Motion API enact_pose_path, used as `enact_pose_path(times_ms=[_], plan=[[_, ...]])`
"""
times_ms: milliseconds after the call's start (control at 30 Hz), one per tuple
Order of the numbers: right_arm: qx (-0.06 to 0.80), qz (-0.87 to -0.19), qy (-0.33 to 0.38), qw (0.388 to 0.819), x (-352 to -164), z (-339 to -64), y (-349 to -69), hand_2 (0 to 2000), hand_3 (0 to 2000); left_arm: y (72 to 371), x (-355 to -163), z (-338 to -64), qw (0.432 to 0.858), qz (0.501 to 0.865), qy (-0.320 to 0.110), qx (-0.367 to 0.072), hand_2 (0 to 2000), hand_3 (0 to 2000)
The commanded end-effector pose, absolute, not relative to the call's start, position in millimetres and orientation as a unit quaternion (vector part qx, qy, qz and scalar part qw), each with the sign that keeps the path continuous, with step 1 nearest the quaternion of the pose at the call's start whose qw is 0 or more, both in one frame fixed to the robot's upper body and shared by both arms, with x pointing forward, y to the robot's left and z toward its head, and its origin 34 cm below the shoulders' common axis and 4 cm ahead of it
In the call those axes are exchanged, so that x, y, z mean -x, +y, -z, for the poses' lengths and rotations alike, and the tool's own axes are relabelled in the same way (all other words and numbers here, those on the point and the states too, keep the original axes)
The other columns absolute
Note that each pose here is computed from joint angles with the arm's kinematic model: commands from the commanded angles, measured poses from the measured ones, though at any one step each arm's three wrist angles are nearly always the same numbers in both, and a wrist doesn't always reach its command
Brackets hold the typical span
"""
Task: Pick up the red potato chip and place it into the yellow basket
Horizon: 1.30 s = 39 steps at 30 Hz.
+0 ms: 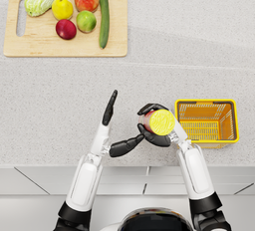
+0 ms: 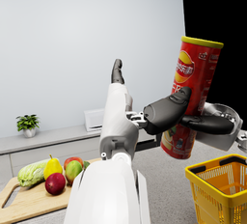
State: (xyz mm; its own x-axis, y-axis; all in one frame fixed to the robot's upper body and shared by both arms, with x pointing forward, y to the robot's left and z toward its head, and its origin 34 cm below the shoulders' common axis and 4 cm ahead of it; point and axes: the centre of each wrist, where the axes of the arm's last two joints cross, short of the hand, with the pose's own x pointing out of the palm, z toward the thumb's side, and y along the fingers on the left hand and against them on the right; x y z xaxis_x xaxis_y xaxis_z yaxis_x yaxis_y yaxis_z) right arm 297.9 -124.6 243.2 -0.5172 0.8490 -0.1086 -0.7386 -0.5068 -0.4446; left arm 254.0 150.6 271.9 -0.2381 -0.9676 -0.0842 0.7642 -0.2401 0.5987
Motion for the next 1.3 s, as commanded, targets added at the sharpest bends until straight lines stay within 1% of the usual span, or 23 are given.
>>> enact_pose_path(times_ms=[33,67,133,233,300,400,500,600,633,667,733,767,800,833,867,933,1000,1067,1100,1300], plan=[[0.221,-0.776,-0.256,0.532,-294.2,-296.5,-179.5,2000,2000,217.6,-252.2,-303.3,0.659,0.651,-0.268,-0.266,0,0],[0.227,-0.764,-0.264,0.544,-291.6,-299.7,-188.6,2000,2000,226.7,-252.6,-305.4,0.67,0.638,-0.269,-0.269,0,0],[0.219,-0.751,-0.266,0.563,-290.7,-294.8,-196.6,2000,2000,235.9,-253.7,-302.4,0.683,0.627,-0.265,-0.264,0,0],[0.194,-0.732,-0.258,0.6,-298.9,-281.8,-215.7,2000,2000,243.9,-257.7,-293.3,0.7,0.62,-0.255,-0.248,0,0],[0.163,-0.728,-0.234,0.623,-300.9,-270.8,-224.8,2000,2000,250.0,-261.6,-287.2,0.711,0.615,-0.247,-0.237,0,0],[0.088,-0.729,-0.171,0.657,-303.0,-255.8,-238.8,2000,2000,250.9,-263.5,-283.1,0.714,0.615,-0.242,-0.23,0,0],[0.034,-0.736,-0.122,0.665,-297.8,-237.6,-241.8,2000,2000,247.9,-265.3,-279.0,0.712,0.622,-0.237,-0.224,0,0],[0.022,-0.758,-0.094,0.645,-292.6,-227.5,-241.7,2000,2000,245.8,-269.1,-275.9,0.711,0.627,-0.231,-0.218,0,0],[0.03,-0.773,-0.087,0.628,-293.7,-228.5,-242.8,639,1673,244.8,-270.1,-275.8,0.71,0.629,-0.231,-0.217,0,0],[0.042,-0.773,-0.09,0.627,-290.9,-235.7,-244.8,0,1347,243.8,-272.0,-277.8,0.708,0.631,-0.231,-0.219,0,0],[0.057,-0.775,-0.094,0.622,-291.9,-248.7,-236.8,0,693,240.8,-277.0,-280.8,0.703,0.636,-0.231,-0.22,0,0],[0.083,-0.747,-0.145,0.644,-293.0,-255.7,-232.8,0,367,239.7,-280.0,-283.8,0.7,0.637,-0.233,-0.222,0,0],[0.115,-0.723,-0.183,0.656,-295.1,-268.7,-229.9,0,40,240.8,-282.1,-291.9,0.698,0.634,-0.239,-0.231,0,0],[0.136,-0.701,-0.212,0.667,-297.2,-277.7,-230.0,0,0,242.8,-285.3,-298.0,0.698,0.631,-0.244,-0.237,0,0],[0.153,-0.681,-0.232,0.678,-300.5,-286.8,-234.1,0,0,244.9,-288.4,-305.1,0.697,0.627,-0.248,-0.243,0,0],[0.164,-0.646,-0.26,0.699,-304.8,-294.1,-244.2,0,0,255.0,-295.7,-313.3,0.706,0.615,-0.252,-0.245,0,0],[0.163,-0.628,-0.269,0.712,-303.9,-290.1,-249.2,0,0,262.0,-297.9,-314.4,0.714,0.606,-0.254,-0.242,0,0],[0.152,-0.627,-0.264,0.717,-302.6,-278.9,-246.1,0,0,262.0,-301.6,-305.2,0.719,0.61,-0.243,-0.228,0,0],[0.153,-0.627,-0.264,0.717,-302.6,-278.1,-245.0,0,0,257.4,-296.8,-302.8,0.714,0.615,-0.243,-0.23,0,0],[0.149,-0.623,-0.263,0.722,-302.2,-273.7,-245.7,0,0,260.8,-300.9,-299.8,0.72,0.613,-0.239,-0.222,0,0]])
